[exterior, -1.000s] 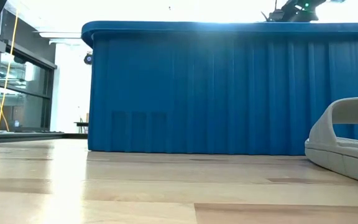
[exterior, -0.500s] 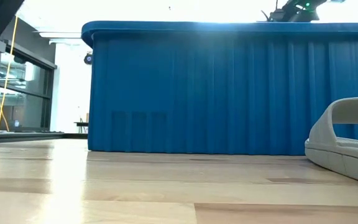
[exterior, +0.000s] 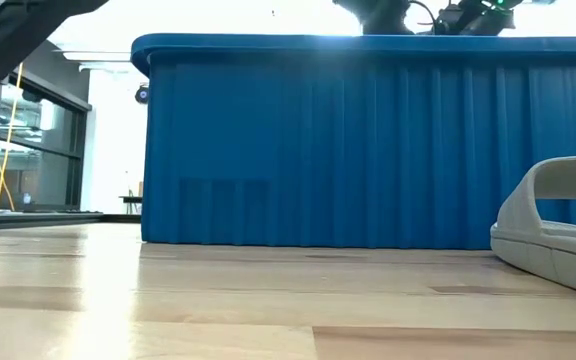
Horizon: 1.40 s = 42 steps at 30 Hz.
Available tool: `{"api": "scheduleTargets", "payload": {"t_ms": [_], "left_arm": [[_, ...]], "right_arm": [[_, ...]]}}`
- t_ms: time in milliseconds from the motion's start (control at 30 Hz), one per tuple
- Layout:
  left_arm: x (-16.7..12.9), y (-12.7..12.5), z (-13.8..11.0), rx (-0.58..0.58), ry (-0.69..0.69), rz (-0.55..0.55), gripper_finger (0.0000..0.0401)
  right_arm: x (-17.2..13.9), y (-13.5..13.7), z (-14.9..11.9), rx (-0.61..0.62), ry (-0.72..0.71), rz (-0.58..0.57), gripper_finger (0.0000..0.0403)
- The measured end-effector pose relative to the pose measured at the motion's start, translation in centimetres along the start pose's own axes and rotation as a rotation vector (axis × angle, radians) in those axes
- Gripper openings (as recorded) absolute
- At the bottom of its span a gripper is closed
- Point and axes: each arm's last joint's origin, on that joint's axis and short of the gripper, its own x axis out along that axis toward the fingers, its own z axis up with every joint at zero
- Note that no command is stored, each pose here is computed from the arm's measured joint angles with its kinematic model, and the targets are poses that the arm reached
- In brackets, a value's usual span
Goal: Pick and place slides into bin
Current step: Put the gray slides into the blue bin
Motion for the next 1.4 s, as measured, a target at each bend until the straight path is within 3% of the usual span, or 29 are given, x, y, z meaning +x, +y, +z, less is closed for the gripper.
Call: {"api": "scheduleTargets", "payload": {"t_ms": [133,433,600,833,1400], "left_arm": [[1.0,-0.4,-0.6,-0.001,0.020,-0.011,0.0158],[2.7,0.6,-2.1,-0.076,0.101,0.105,0.0287],[3.0,0.7,-2.8,-0.125,0.116,0.082,0.0315],[3.1,1.3,-3.0,-0.138,0.105,0.100,0.0290],[3.3,2.3,-3.9,-0.148,0.112,0.108,0.0155]], "right_arm": [[-0.1,0.0,0.0,0.005,-0.002,0.000,0.0000],[-0.1,0.1,0.0,0.018,-0.003,0.005,0.0000],[-0.1,0.1,0.1,0.022,-0.012,0.016,0.0000],[-0.1,0.3,0.4,0.031,-0.030,0.049,0.0000],[-0.7,0.7,0.2,0.041,-0.054,0.072,0.0000]]}}
